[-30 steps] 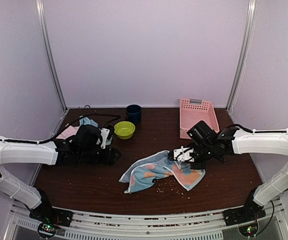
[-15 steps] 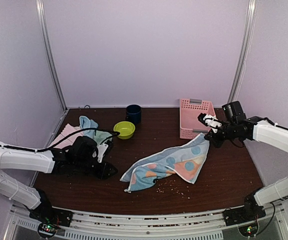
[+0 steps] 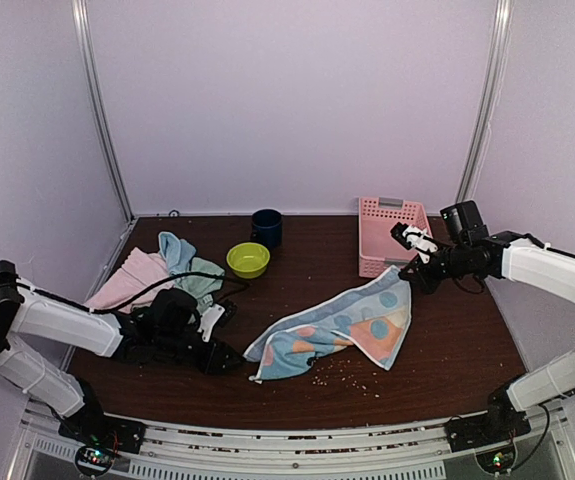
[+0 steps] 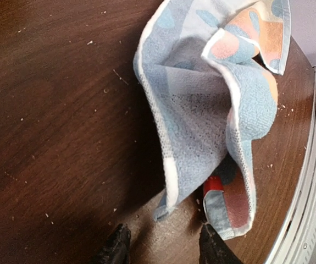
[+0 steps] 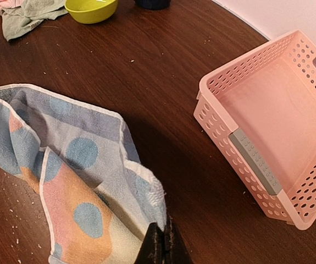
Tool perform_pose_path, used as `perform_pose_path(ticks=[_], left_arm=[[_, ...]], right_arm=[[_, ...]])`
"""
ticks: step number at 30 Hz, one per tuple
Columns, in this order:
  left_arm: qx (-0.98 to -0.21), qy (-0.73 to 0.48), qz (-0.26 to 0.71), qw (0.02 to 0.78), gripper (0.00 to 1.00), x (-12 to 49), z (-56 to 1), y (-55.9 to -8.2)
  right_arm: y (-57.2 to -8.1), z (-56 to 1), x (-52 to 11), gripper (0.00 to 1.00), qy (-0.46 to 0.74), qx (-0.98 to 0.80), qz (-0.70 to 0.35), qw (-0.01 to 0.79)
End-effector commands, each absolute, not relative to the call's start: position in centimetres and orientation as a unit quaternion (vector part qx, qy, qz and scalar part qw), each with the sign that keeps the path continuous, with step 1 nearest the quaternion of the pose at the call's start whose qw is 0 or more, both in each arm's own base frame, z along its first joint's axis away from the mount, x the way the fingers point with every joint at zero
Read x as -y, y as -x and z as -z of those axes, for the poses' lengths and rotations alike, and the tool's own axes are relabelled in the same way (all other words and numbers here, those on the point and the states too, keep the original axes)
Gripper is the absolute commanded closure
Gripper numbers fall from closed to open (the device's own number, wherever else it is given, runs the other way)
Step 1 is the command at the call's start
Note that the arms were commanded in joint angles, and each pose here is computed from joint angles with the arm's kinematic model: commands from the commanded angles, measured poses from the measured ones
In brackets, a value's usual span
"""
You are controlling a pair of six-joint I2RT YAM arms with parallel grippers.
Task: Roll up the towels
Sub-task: Pick up the towel from the center of the board, then flatten out the towel at the center of the board.
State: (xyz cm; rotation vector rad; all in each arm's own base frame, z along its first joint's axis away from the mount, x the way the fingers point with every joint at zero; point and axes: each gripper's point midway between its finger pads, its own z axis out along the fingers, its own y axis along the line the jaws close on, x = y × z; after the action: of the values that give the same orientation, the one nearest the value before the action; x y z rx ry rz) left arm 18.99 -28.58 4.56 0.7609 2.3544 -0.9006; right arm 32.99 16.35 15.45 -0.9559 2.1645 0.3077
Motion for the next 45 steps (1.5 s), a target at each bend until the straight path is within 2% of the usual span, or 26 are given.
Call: perform_pose_path(ticks=[1, 4, 8, 12, 15, 20, 23, 27, 33, 37, 41, 45], left_arm=[[-0.831, -0.316, 0.346, 0.299, 0.56, 30.8, -6.0, -20.5], [-0.824, -0.338, 0.343, 0.298, 0.59, 31.8, -6.0, -21.0], [-0.81, -0.358, 0.357, 0.297, 0.67, 33.1, -6.1, -21.3], [-0.795, -0.368, 0.374, 0.305, 0.84, 33.8, -6.9, -21.2], [-0.795, -0.367, 0.362, 0.318, 1.0, 33.6, -8.1, -21.7], [-0.825, -0.33, 0.278, 0.365, 1.0, 31.1, -11.3, -24.2], [-0.835, -0.298, 0.222, 0.406, 1.0, 28.8, -15.2, -25.8], [-0.829, -0.253, 0.169, 0.47, 1.0, 25.6, -22.6, -27.2], [-0.799, -0.212, 0.111, 0.552, 1.0, 21.4, -35.7, -27.7], [-0.784, -0.2, 0.076, 0.583, 1.0, 19.6, -41.5, -27.7], [-0.775, -0.188, 0.069, 0.599, 1.0, 18.2, -44.0, -27.1], [-0.769, -0.201, 0.107, 0.597, 1.0, 18.3, -44.1, -25.5]], right_arm=[[-33.0, -16.4, -16.8, 1.0, 0.366, -0.84, -0.135, 0.377], [-33.0, -15.9, -17.0, 1.0, 0.361, -0.843, -0.145, 0.371], [-33.1, -16.0, -17.0, 1.0, 0.357, -0.845, -0.15, 0.369], [-33.4, -16.3, -16.7, 1.0, 0.35, -0.847, -0.148, 0.372], [-33.8, -16.6, -16.4, 1.0, 0.34, -0.849, -0.152, 0.374], [-35.0, -18.4, -15.9, 1.0, 0.319, -0.85, -0.168, 0.385], [-36.0, -21.0, -15.6, 1.0, 0.307, -0.846, -0.179, 0.396], [-37.3, -26.7, -15.0, 1.0, 0.287, -0.828, -0.195, 0.44], [-38.6, -38.4, -14.5, 1.0, 0.265, -0.768, -0.216, 0.542], [-38.1, -43.2, -14.4, 1.0, 0.261, -0.737, -0.214, 0.586], [-36.8, -44.7, -14.2, 1.0, 0.259, -0.721, -0.214, 0.605], [-34.3, -44.2, -14.4, 1.0, 0.272, -0.714, -0.229, 0.603]])
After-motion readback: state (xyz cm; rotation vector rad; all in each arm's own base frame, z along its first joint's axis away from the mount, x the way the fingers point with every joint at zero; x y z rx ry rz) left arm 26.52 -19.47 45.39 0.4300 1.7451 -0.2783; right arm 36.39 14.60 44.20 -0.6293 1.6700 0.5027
